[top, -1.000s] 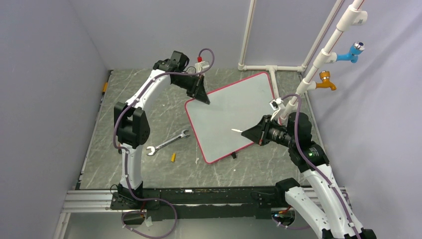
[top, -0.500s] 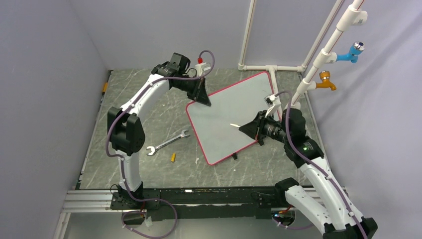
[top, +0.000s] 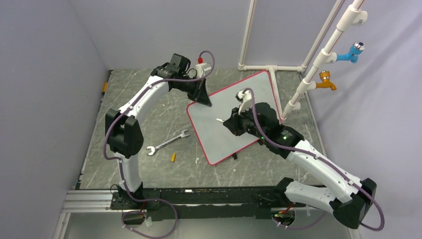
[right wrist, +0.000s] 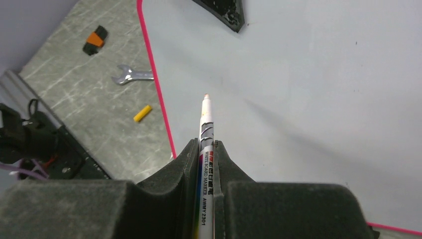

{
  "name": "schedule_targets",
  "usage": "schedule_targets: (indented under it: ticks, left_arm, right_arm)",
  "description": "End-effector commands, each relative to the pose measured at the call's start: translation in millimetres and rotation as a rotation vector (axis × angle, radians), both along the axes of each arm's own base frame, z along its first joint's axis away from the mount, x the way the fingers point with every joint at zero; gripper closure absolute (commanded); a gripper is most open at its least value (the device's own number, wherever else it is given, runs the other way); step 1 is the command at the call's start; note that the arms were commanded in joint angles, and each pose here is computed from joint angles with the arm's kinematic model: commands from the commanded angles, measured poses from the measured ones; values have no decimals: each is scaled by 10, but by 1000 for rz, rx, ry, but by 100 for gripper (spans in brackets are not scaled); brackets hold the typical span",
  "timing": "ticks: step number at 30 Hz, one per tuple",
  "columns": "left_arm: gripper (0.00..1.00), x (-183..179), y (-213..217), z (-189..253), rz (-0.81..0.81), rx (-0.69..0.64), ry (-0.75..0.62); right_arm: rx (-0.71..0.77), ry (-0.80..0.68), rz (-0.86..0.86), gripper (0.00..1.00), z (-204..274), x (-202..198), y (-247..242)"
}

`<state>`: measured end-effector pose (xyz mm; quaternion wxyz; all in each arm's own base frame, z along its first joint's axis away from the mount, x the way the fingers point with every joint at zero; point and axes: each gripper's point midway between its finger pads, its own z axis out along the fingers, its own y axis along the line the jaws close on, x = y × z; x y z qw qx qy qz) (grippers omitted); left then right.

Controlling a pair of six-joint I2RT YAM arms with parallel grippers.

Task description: Write a sentence on the whiteboard

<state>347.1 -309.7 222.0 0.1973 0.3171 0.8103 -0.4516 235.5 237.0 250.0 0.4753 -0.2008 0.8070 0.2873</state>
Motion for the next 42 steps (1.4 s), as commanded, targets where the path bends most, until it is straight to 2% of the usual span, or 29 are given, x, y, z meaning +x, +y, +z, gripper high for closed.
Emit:
schedule_targets:
  ticks: [1, 6, 17, 42]
  left_arm:
    - [100, 219, 193, -233, 82, 179, -181]
    - [100, 201, 213, -233, 93, 191, -187]
    - [100, 191, 217, -177, 114, 191, -204]
    - [100, 139, 181, -147, 117, 200, -225]
  right_arm:
    - [-41, -168, -67, 100, 397, 187, 132]
    - [-127, -200, -91, 100, 396, 207, 350]
    - [-211, -238, -78, 100, 419, 242, 728]
    - [-262, -232, -83, 100, 277, 272, 860]
